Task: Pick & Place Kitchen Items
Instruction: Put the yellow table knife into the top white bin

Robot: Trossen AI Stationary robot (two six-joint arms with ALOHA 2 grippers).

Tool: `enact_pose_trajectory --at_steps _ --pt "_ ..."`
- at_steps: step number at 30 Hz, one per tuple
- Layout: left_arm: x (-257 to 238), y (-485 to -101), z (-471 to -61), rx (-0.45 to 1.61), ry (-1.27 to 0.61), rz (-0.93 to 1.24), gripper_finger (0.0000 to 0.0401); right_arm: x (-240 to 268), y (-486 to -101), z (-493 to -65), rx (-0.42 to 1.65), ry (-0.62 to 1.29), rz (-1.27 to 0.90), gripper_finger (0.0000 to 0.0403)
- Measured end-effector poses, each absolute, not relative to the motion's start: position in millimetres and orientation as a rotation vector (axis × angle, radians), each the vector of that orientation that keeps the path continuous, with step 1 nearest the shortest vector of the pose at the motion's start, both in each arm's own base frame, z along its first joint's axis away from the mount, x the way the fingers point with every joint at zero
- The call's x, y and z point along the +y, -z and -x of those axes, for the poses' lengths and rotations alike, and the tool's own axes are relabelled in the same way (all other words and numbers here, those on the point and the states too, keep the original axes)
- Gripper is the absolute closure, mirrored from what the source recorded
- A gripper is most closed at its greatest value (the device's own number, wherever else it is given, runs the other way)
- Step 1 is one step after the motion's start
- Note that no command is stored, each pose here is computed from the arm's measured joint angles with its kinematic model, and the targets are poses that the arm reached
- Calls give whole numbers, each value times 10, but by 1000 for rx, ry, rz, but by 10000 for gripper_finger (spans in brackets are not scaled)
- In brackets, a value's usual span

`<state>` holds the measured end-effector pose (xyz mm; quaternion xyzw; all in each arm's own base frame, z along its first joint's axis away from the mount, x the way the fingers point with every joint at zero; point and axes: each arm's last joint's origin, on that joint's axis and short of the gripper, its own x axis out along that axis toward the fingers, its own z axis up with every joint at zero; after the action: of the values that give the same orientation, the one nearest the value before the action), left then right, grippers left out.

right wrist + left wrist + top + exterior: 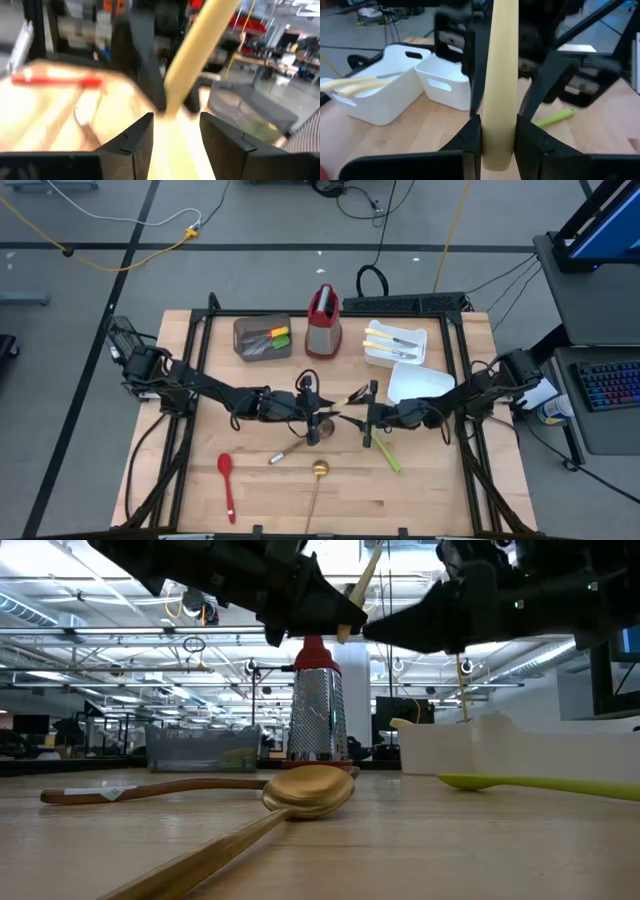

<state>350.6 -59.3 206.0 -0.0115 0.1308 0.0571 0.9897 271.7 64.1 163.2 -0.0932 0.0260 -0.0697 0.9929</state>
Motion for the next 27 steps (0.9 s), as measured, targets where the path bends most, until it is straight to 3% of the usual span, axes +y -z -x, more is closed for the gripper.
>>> enact_pose_trajectory --at_steps 11,21,27 --pt "-569 -2161 -3560 260 -157 -85 330 713 -1748 -2462 267 84 162 259" --pt "-358 -2661 -3775 505 -184 -250 330 618 -1757 -2126 303 88 80 265" --pt "-140 -2941 -3819 564 -198 -321 330 512 -1668 -1821 265 107 -80 270"
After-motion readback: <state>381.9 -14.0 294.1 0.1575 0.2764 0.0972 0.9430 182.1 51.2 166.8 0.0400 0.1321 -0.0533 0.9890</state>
